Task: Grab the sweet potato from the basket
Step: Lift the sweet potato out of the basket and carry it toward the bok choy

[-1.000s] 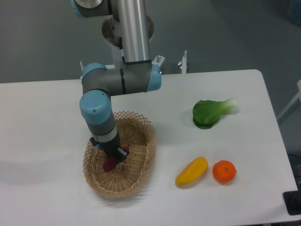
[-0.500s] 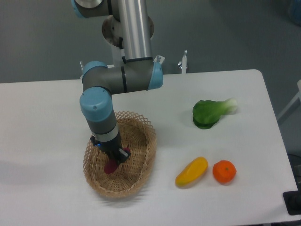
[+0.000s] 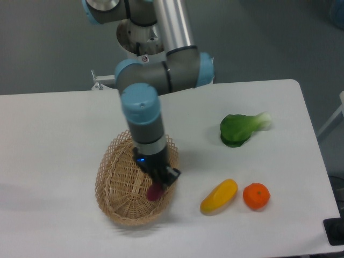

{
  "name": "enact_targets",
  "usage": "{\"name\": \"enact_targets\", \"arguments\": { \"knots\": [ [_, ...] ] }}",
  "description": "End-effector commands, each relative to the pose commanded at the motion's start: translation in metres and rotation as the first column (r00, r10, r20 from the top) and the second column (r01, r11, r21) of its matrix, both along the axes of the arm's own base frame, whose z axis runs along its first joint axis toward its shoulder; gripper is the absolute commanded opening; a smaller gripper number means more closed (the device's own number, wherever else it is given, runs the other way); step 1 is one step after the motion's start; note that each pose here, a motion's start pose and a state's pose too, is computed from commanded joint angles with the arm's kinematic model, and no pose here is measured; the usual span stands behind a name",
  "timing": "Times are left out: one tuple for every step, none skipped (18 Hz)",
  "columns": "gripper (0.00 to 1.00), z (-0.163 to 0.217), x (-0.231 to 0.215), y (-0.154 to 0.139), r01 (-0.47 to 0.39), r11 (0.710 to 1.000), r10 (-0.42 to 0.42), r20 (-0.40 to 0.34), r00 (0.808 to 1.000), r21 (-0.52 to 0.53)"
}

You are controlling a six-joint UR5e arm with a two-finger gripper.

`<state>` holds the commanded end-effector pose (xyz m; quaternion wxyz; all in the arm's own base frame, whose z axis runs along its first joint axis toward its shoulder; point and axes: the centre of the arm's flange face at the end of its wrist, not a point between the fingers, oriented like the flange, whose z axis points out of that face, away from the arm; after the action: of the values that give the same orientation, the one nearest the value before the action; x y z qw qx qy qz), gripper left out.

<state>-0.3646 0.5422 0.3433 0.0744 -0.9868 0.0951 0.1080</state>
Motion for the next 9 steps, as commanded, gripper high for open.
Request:
{"name": "enact_targets", "arguments": {
  "knots": [
    [0.25,0.009,-0.015,-0.006,-0.003,1.000,0.003,0.001,1.000,-0.006],
    [0.25,0.017,-0.030,-0.014,-0.005,1.000,0.005,0.005,1.000,-0.012],
    [0.25,0.025,-0.044,-0.022,-0.002,1.000,0.002,0.010,1.000,-0.015],
    [0.25,0.031,-0.057,-0.030,0.002,1.000,-0.002,0.019,1.000,-0.021],
    [0.25,0.037,-0.070,-0.040,-0.003,1.000,0.004,0.025,1.000,-0.026],
    [0.25,0.041,-0.083,-0.050,-0.009,1.000,0.010,0.026,1.000,-0.030],
    [0.25,0.048,-0.095,-0.063,-0.007,1.000,0.008,0.016,1.000,-0.031],
    [0.25,0.054,-0.105,-0.076,0.005,1.000,-0.005,0.009,1.000,-0.029],
    [0.25,0.058,-0.115,-0.087,0.021,0.999,-0.021,0.003,1.000,-0.026]
  ]
}}
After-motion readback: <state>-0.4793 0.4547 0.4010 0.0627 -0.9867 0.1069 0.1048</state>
